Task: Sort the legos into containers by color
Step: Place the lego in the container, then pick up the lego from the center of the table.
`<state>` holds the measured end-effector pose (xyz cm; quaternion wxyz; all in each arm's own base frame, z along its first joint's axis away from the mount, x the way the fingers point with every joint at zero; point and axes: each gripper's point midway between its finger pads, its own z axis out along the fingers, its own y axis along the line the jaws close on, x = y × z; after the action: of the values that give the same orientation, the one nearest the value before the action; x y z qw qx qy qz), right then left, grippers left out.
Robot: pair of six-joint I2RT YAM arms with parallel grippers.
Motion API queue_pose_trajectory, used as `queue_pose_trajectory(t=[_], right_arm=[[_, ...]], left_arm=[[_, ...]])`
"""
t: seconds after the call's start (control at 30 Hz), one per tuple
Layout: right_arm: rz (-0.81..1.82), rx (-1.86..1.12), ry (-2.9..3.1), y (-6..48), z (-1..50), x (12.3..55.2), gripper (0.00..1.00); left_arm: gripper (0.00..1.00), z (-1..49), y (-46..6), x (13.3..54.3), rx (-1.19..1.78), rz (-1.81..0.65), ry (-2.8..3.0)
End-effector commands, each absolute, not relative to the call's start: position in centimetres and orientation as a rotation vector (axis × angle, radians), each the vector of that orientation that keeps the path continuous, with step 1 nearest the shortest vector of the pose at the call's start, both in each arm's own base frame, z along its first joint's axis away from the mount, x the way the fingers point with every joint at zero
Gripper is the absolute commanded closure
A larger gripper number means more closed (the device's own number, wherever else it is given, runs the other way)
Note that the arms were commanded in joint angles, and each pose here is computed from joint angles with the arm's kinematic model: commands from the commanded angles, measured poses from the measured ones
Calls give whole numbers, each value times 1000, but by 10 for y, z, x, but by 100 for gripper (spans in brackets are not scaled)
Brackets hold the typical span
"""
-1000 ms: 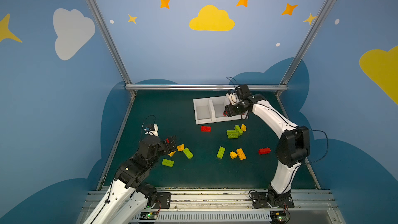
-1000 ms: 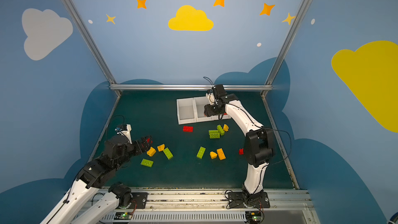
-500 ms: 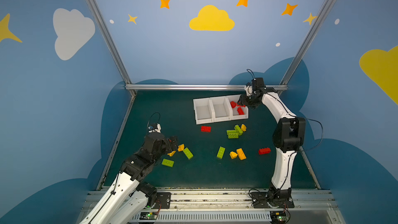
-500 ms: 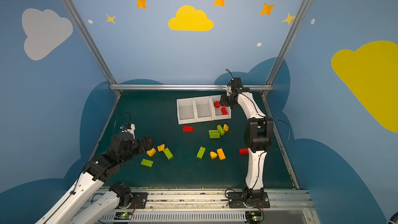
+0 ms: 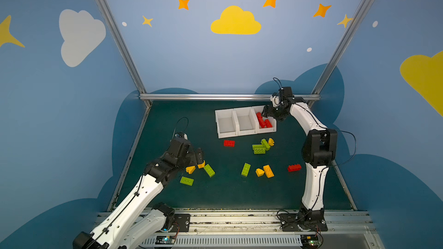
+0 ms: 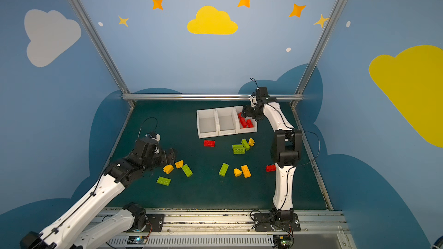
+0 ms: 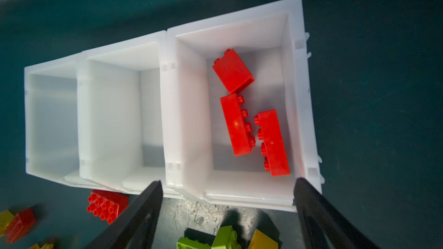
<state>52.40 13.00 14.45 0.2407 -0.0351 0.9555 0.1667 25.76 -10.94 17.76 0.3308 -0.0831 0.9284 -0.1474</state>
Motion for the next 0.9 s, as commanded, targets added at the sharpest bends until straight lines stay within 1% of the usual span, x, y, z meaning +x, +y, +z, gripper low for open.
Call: queue_pose_trajectory(t=[0.0,0.17,0.4,0.63,0.87], right_arm=[[481,-107,2500,130,202,509,16],[528,-43,2421,126,231,465,16],[729,36,2230,132,254,387,16],[839,91,2164,132,243,327,16],[848,59,2136,128,234,292,14]], left_arm=[[0,186,-125,266,-161,-427,2445],[0,183,-156,290,-80,-429,2467],[0,163,-194,322,48,-398,2573],[0,131,-227,360,86,-382,2638],[0,87,-252,387,113,-266,2739]])
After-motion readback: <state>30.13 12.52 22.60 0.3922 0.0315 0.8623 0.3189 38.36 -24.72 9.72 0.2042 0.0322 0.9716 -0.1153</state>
